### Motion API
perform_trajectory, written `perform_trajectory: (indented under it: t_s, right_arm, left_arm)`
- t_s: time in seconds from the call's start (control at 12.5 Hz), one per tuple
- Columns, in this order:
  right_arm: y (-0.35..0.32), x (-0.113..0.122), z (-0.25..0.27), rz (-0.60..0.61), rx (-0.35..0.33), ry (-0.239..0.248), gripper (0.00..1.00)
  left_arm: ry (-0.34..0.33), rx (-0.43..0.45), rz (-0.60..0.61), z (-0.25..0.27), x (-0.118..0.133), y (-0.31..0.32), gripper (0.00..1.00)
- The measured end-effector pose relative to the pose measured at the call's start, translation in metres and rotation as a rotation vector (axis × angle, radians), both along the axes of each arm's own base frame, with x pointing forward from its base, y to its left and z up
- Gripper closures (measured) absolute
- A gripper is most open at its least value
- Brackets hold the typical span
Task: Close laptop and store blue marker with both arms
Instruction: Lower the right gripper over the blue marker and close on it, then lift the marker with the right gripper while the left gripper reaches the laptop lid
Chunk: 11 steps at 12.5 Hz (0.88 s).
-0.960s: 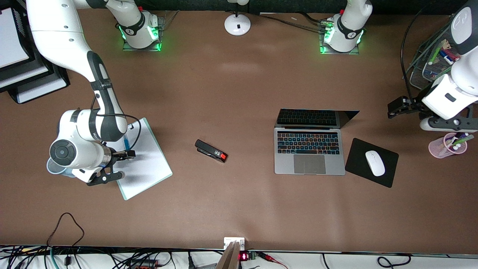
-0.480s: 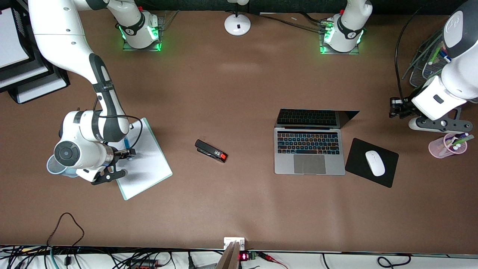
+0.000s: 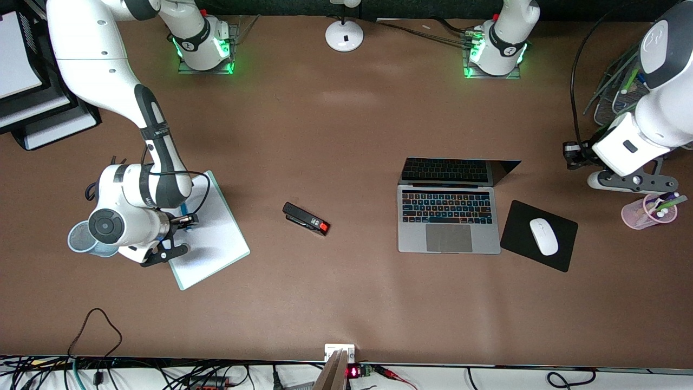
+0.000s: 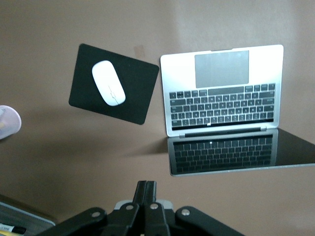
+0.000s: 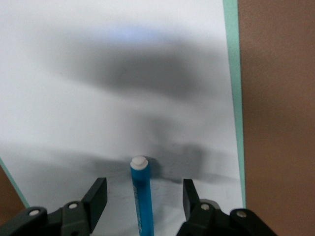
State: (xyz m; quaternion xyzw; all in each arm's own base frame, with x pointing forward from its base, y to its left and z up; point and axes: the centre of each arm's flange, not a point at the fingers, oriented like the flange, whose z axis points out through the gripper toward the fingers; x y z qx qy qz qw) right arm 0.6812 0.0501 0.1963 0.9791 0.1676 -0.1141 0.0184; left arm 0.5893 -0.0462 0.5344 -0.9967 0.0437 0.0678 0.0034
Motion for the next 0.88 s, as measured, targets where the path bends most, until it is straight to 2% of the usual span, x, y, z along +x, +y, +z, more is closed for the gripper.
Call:
perform_trajectory:
  t_s: [0.32, 0.56, 0.88]
  right_arm:
    - [0.000, 0.000, 0.000, 0.002, 0.000, 0.001, 0.38]
    - [0.000, -0.001, -0.005, 0.002, -0.001, 0.007, 0.41]
    - [0.000, -0.002, -0.009, 0.002, -0.002, 0.011, 0.43]
  left_arm:
    - [0.037, 0.000, -0.064, 0.000, -0.015, -0.037, 0.97]
    - [0.055, 0.029, -0.129, -0.004, -0.061, -0.085, 0.98]
    - [-0.008, 0.072, -0.169, -0.057, -0.115, -0.119, 0.98]
